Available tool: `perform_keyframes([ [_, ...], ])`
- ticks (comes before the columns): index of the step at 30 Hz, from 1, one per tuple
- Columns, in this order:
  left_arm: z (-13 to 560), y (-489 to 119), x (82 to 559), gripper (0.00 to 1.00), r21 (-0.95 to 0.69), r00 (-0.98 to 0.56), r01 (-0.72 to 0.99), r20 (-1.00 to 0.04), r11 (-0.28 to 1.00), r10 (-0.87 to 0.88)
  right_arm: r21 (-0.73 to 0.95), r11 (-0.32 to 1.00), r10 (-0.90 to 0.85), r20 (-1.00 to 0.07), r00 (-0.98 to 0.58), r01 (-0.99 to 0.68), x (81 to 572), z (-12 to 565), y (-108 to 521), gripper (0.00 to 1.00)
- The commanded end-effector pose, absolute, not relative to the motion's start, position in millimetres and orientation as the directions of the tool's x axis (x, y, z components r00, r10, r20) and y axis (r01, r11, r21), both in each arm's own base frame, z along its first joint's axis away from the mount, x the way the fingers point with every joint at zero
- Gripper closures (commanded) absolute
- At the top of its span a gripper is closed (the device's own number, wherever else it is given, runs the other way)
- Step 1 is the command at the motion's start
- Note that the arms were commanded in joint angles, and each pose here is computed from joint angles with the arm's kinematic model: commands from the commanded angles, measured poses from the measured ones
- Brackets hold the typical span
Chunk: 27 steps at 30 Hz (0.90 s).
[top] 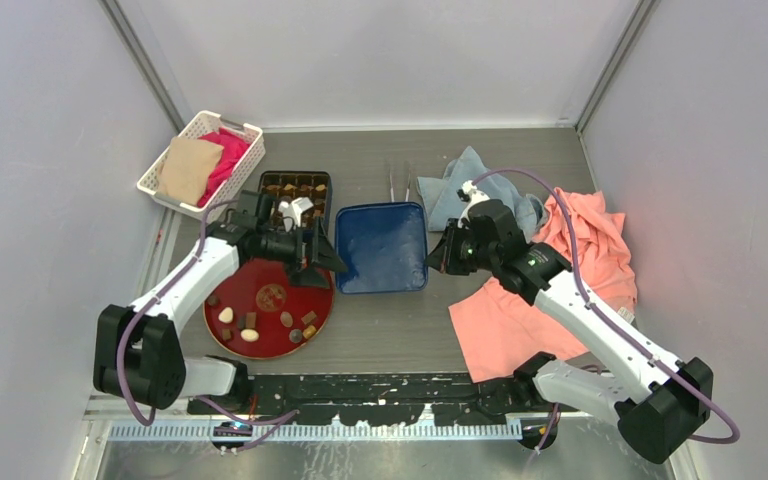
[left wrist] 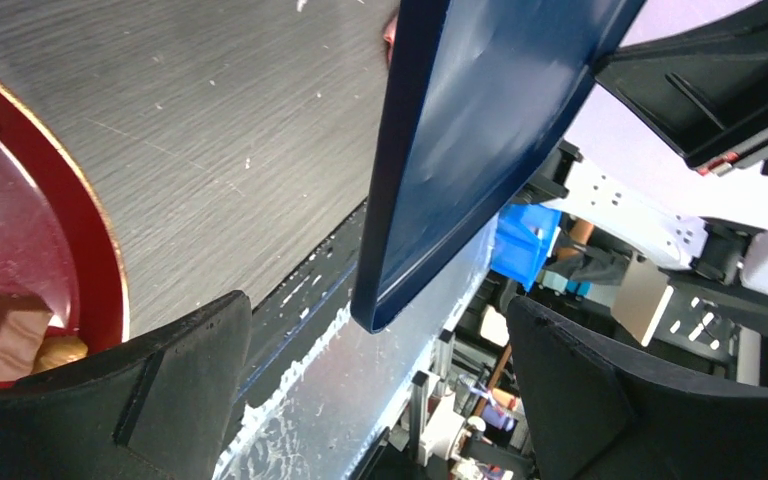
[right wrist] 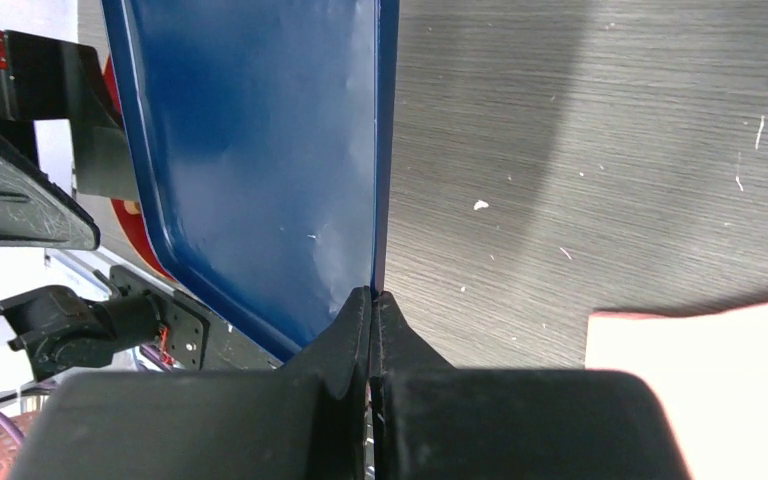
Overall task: Pack the chocolate
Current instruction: Pick up the box lid from the center of the board.
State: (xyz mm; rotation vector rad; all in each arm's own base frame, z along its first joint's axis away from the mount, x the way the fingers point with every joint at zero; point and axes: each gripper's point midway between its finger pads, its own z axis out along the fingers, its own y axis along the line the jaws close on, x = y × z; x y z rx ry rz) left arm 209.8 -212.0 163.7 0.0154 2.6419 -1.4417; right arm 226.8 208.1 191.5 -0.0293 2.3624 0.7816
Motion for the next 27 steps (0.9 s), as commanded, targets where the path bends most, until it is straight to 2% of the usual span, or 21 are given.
perform_keyframes([
  [1,190.1,-221.1,203.7,0.02,-0.902,-0.985,0.152,-0.17,0.405,-0.008,0.599,0.754,0.225,-0.622,-0.75,-0.271,234.0,221.6,223.5,0.99],
  [10,198.7,-227.8,207.4,0.04,-0.936,-0.989,0.129,-0.145,0.328,-0.027,0.633,0.722,0.252,-0.615,-0.747,-0.278,237.0,227.8,231.4,0.99],
  [21,203.7,-228.7,205.1,0.06,-0.943,-0.989,0.135,-0.148,0.305,-0.018,0.65,0.701,0.257,-0.613,-0.748,-0.292,236.3,230.4,235.3,0.99],
  [25,210.5,-230.3,208.7,0.12,-0.945,-0.986,0.149,-0.164,0.29,-0.027,0.669,0.683,0.248,-0.591,-0.768,-0.294,235.6,225.5,242.4,0.99],
  [27,212.5,-231.2,211.6,0.19,-0.946,-0.985,0.155,-0.171,0.286,-0.033,0.674,0.677,0.237,-0.58,-0.779,-0.296,234.0,222.0,244.9,0.99],
])
